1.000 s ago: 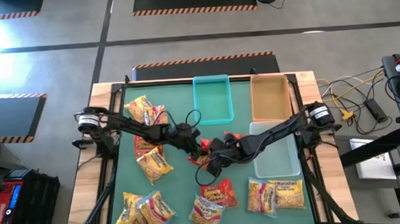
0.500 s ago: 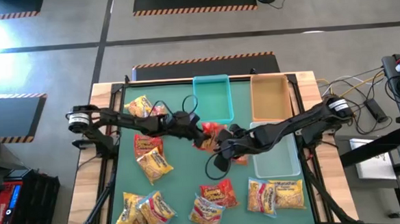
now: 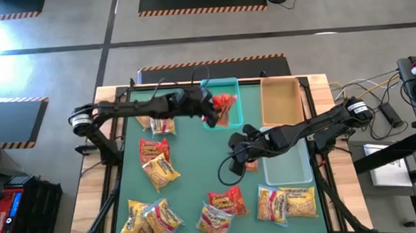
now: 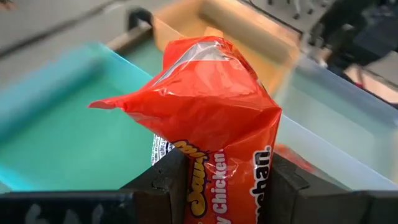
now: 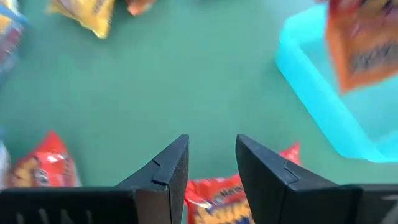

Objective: Sort Maruchan noodles
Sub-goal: Put the orange noodle pack into the green bin

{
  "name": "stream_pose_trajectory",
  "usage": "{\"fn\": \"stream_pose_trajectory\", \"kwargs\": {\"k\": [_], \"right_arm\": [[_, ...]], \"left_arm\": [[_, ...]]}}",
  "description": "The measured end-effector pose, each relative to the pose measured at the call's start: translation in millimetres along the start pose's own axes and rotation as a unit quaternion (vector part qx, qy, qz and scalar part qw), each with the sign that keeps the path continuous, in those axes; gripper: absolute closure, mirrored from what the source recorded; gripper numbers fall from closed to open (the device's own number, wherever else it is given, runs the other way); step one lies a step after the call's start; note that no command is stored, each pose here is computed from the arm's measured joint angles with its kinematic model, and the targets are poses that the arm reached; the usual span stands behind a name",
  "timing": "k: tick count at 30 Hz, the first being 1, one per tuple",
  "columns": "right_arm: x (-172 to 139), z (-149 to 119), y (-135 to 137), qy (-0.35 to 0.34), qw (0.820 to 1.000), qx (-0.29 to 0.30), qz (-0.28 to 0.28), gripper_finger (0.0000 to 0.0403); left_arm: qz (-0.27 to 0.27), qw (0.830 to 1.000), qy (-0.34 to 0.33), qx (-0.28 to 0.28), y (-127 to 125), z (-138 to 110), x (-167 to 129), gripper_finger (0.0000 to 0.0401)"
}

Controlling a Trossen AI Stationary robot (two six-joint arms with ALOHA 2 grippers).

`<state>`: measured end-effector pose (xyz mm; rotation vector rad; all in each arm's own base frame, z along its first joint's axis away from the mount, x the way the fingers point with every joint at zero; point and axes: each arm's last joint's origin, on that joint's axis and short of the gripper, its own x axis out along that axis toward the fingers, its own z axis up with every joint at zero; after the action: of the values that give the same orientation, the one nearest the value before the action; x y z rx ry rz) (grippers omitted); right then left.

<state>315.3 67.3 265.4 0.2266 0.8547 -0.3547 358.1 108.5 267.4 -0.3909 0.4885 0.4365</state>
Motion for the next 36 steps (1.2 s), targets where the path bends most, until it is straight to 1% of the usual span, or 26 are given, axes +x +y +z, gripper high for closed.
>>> {"fn": "stream_pose_trajectory", "kwargs": {"k": [3, 5, 10, 12, 14, 19, 23, 26, 29, 32, 36], "right_arm": [[0.4, -1.7, -5.1, -0.002, 0.999, -0.011, -0.043, 0.0280], [1.4, 0.0, -10.6, -0.015, 0.997, -0.013, -0.080, 0.0280], [5.6, 9.5, -27.2, -0.047, 0.988, 0.012, -0.146, 0.0280], [7.6, 13.3, -34.7, -0.055, 0.984, 0.021, -0.166, 0.0280], [10.0, 17.0, -42.4, -0.056, 0.982, 0.032, -0.177, 0.0280], [14.8, 24.6, -61.0, -0.056, 0.977, 0.056, -0.199, 0.0280], [17.0, 27.7, -70.6, -0.057, 0.973, 0.082, -0.209, 0.0280], [17.7, 28.7, -73.9, -0.056, 0.972, 0.088, -0.212, 0.0280], [17.6, 28.6, -74.0, -0.056, 0.971, 0.091, -0.212, 0.0280], [17.7, 28.2, -73.8, -0.057, 0.971, 0.100, -0.212, 0.0280], [18.2, 28.2, -74.0, -0.057, 0.970, 0.104, -0.212, 0.0280]], "left_arm": [[0.028, 0.999, -0.008, 0.019, 22.5, 8.2, 2.9, 0.0278], [0.050, 0.999, -0.005, 0.021, 40.2, 11.0, 6.6, 0.0278], [0.092, 0.996, 0.001, 0.023, 81.0, 12.8, 17.3, 0.0278], [0.099, 0.995, 0.009, 0.034, 92.8, 12.8, 23.3, 0.0278], [0.090, 0.995, 0.020, 0.047, 102.6, 13.2, 30.9, 0.0278], [0.061, 0.993, 0.035, 0.100, 115.1, 20.2, 55.2, 0.0278], [0.062, 0.983, 0.080, 0.152, 121.8, 24.8, 75.8, 0.0278], [0.060, 0.974, 0.110, 0.190, 125.5, 29.7, 86.8, 0.0278], [0.057, 0.966, 0.123, 0.222, 127.4, 34.0, 91.9, 0.0278], [0.055, 0.958, 0.123, 0.253, 130.4, 37.8, 91.0, 0.0278], [0.059, 0.952, 0.127, 0.274, 138.7, 39.0, 89.0, 0.0278]]}}
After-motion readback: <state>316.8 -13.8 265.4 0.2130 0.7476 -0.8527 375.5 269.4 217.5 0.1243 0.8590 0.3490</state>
